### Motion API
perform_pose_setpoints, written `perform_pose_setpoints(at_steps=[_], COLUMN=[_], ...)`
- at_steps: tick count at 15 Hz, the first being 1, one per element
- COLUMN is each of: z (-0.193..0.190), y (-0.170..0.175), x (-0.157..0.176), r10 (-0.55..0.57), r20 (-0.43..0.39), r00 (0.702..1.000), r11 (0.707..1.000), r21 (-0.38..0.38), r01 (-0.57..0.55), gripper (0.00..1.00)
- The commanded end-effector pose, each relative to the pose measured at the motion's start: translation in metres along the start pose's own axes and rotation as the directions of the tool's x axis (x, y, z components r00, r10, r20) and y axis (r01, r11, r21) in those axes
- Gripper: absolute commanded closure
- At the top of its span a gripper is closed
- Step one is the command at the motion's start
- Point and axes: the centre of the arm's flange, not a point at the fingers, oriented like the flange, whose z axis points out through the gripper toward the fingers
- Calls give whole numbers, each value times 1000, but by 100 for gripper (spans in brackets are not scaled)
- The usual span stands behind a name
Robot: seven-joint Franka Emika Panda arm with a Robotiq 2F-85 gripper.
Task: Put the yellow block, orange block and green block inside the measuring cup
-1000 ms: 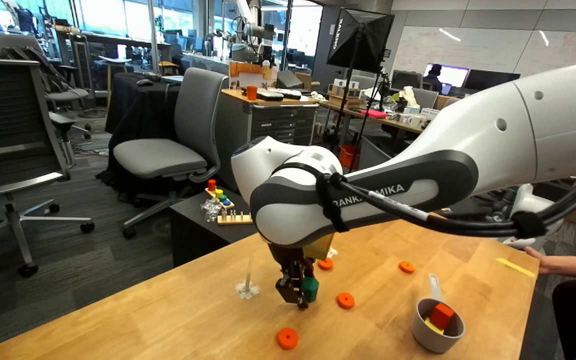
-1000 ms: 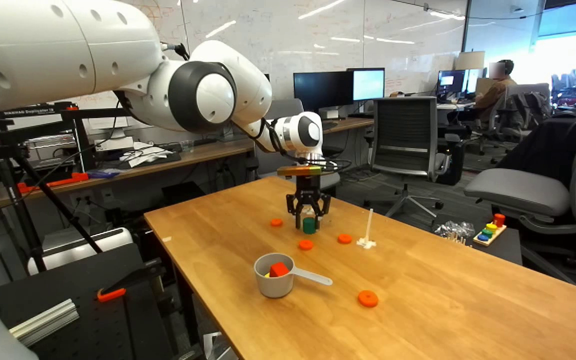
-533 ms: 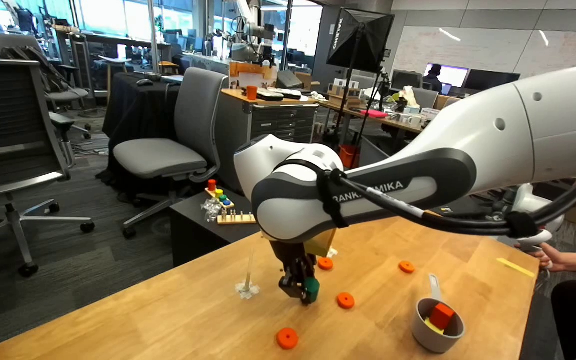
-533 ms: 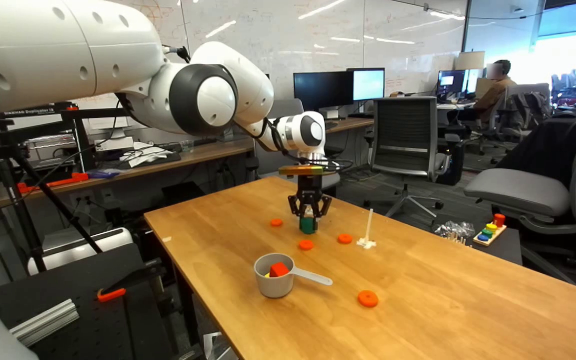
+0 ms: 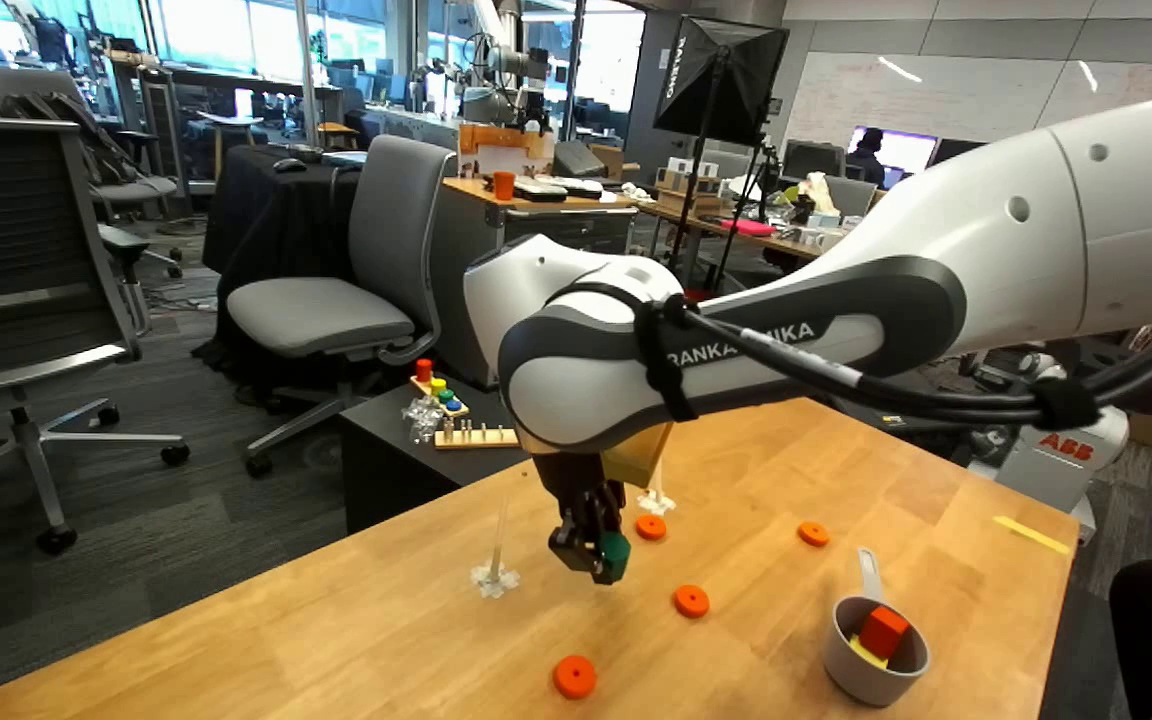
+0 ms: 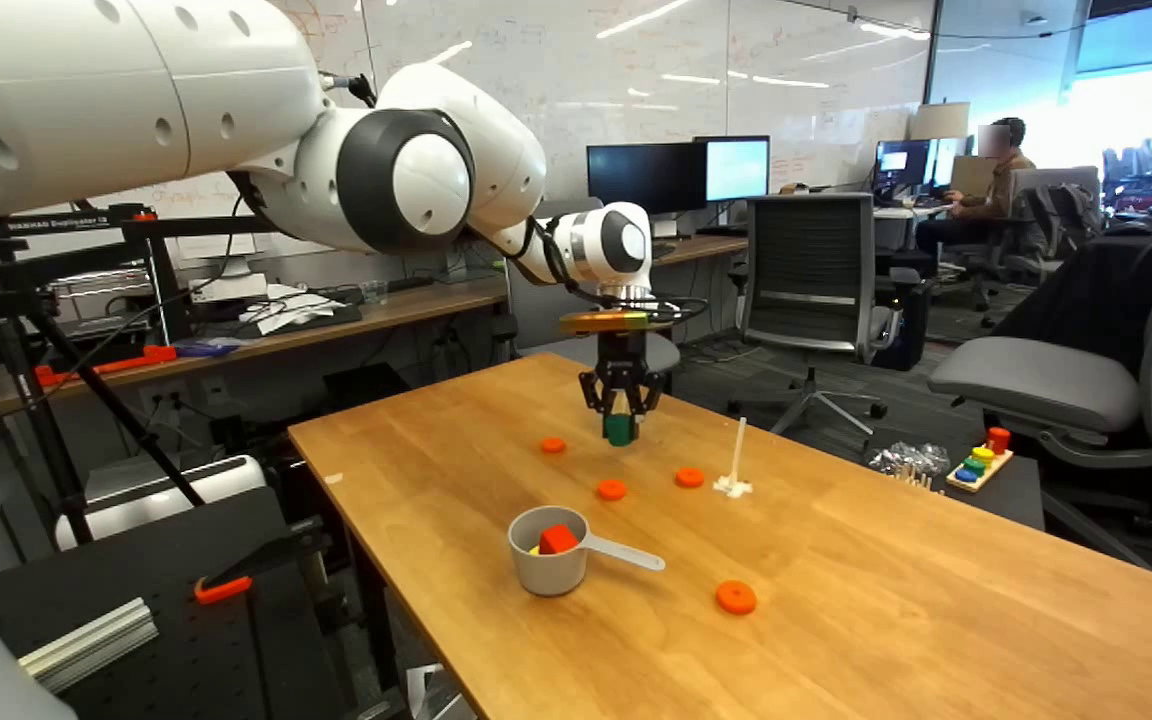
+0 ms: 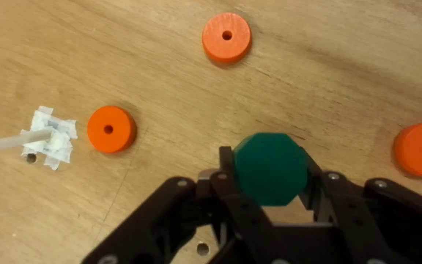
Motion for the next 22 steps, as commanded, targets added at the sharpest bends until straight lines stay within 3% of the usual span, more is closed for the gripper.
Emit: perform_pose_setpoints(at_steps=[1, 6, 14, 22], z=[-21, -13, 14, 33], y=[2, -1, -11, -17], x=[-57, -87, -123, -179], r10=[5, 20, 23, -4], r20=[13, 48, 151, 235], r00=[1000, 999, 988, 972], r11=[1000, 999, 999, 998], r21=[1, -39, -37, -52], r01=[-5, -18, -17, 17], gripper=[83, 83, 83, 83])
